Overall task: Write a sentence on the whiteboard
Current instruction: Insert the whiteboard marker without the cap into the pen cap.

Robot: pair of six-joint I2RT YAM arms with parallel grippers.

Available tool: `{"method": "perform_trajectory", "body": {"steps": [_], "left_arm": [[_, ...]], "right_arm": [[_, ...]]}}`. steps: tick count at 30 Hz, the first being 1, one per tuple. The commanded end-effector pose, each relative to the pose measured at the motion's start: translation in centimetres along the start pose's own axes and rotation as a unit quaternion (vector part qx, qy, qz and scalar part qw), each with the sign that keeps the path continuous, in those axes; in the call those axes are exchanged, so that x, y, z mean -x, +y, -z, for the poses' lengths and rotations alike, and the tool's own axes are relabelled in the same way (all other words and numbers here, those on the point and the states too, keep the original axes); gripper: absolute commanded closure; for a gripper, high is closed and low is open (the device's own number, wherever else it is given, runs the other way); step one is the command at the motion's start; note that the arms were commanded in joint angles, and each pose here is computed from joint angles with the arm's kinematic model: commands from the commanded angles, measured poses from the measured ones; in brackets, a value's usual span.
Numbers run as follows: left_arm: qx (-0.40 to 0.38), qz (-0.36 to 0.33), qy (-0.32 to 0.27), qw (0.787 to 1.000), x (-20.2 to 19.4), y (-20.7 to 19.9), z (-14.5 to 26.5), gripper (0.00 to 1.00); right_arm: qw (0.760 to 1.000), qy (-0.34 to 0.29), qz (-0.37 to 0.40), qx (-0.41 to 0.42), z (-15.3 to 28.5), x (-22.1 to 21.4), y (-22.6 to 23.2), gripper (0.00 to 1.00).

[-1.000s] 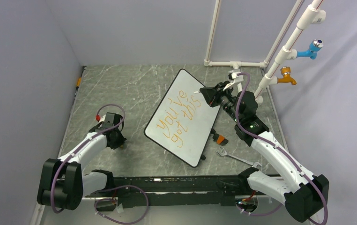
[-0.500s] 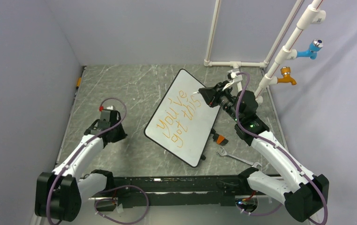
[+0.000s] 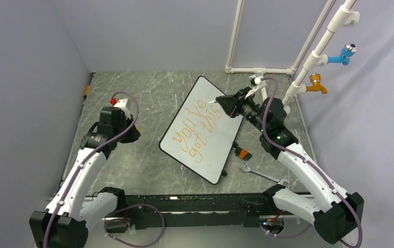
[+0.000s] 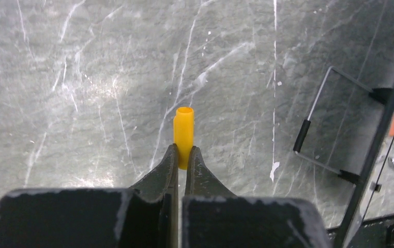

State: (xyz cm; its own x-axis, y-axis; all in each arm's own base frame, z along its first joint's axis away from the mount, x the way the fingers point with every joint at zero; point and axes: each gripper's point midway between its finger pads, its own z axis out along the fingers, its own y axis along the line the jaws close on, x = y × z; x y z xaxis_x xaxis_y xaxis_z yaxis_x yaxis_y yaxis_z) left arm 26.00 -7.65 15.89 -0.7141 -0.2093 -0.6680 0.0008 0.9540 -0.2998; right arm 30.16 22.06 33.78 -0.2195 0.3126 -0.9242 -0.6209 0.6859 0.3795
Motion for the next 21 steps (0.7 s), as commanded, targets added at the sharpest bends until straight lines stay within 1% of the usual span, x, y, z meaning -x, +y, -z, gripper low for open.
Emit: {"method": "perform_trajectory", "body": {"steps": [1,5,7,9,13,15,18,21], "left_arm": [[-0.04,-0.074,-0.018,0.996,2.0,-1.6,2.1,1.0],[-0.039,-0.111,-0.027,0.993,3.3,-1.7,2.7,1.0],[-0.051,-0.125,-0.03,0.99,3.8,-2.2,2.8,1.0],[-0.061,-0.134,-0.036,0.988,4.1,-2.6,2.7,1.0],[-0.053,-0.146,-0.049,0.987,5.2,-2.5,2.6,1.0],[-0.055,-0.15,-0.063,0.985,5.6,-2.6,2.4,1.0],[-0.049,-0.147,-0.102,0.983,6.7,-2.6,2.1,1.0],[-0.082,-0.177,-0.124,0.973,7.5,-4.0,2.8,1.0]], "right_arm": [[0.999,-0.023,-0.002,0.035,-0.1,2.5,2.0,1.0],[0.999,-0.02,-0.005,0.04,-0.2,2.4,2.2,1.0],[0.999,-0.019,-0.005,0.042,-0.2,2.5,2.3,1.0],[0.999,-0.018,-0.006,0.043,-0.2,2.5,2.4,1.0],[0.999,-0.014,-0.008,0.043,-0.1,2.2,2.3,1.0],[0.999,-0.011,-0.01,0.043,-0.2,2.0,2.3,1.0],[0.999,-0.007,-0.012,0.047,-0.4,1.8,2.3,1.0],[0.999,-0.003,-0.014,0.049,-0.6,1.6,2.4,1.0]]}}
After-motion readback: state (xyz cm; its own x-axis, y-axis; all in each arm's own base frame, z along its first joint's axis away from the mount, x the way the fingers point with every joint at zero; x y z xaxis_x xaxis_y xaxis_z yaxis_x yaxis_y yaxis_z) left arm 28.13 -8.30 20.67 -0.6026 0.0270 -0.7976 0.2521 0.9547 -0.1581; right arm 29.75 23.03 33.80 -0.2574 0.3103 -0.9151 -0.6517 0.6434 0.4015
